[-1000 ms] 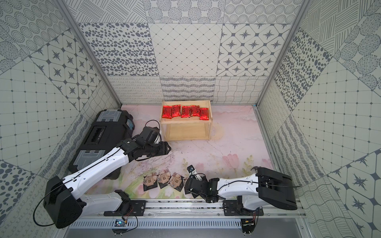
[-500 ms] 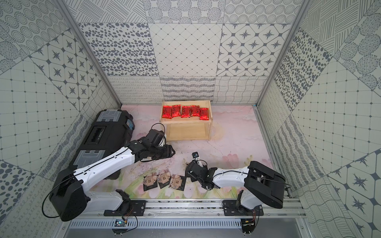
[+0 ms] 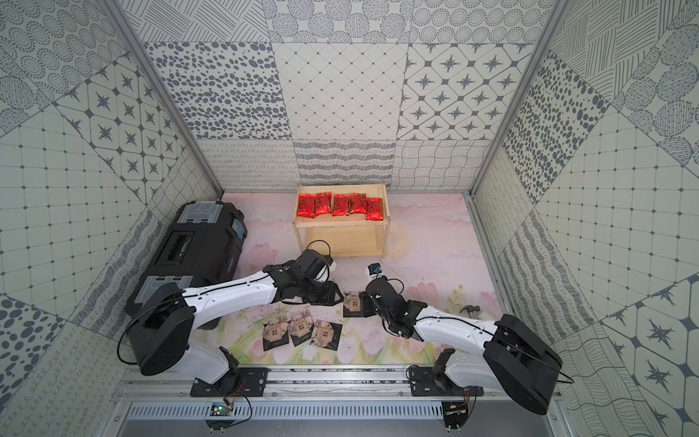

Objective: Place the tea bags on the shelf by color
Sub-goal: Move the tea bag to the center of the board, then pick up the tea bag from the center of the board.

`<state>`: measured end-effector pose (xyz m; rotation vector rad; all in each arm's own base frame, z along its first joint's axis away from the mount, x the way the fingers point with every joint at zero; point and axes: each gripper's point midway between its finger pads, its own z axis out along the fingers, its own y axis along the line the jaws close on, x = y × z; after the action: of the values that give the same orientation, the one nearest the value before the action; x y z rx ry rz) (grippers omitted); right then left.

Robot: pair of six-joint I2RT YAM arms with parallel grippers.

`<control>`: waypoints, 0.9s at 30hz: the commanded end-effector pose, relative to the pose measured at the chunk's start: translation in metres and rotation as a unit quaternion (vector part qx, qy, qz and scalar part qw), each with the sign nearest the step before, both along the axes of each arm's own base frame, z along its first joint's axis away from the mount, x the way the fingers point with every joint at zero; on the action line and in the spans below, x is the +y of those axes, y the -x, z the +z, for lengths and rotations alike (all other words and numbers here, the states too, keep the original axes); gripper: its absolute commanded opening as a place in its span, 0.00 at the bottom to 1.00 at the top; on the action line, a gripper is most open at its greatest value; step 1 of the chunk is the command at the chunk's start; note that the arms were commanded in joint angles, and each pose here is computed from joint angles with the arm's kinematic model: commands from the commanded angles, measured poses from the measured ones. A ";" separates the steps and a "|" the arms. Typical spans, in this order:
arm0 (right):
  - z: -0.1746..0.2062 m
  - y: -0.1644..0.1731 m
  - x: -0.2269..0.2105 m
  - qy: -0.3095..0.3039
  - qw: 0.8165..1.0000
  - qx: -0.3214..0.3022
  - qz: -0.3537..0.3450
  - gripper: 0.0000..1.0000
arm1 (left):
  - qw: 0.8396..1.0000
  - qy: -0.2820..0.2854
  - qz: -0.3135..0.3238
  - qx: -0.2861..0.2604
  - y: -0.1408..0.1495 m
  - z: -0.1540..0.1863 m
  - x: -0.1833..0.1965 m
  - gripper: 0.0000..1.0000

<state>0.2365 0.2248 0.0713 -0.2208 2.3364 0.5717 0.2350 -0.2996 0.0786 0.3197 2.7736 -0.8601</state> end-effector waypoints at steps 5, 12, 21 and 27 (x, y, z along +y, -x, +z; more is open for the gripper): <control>-0.006 0.010 -0.008 -0.129 0.989 0.070 -0.009 0.31 | 0.995 0.070 -0.068 -0.023 -0.015 -0.004 -0.055 0.40; -0.012 0.012 -0.020 -0.155 0.984 0.090 -0.013 0.32 | 0.997 0.052 -0.063 -0.013 -0.018 -0.026 -0.054 0.39; -0.017 0.013 -0.013 -0.166 0.980 0.105 0.002 0.34 | 0.998 0.023 -0.048 -0.012 -0.016 -0.046 -0.040 0.39; -0.023 0.013 -0.009 -0.169 0.979 0.114 0.006 0.35 | 0.999 0.010 -0.037 -0.015 -0.013 -0.050 -0.031 0.39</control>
<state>0.2184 0.2087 0.0404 -0.0002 2.4540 0.9830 0.2444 -0.3344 0.0293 0.4163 2.7727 -0.9347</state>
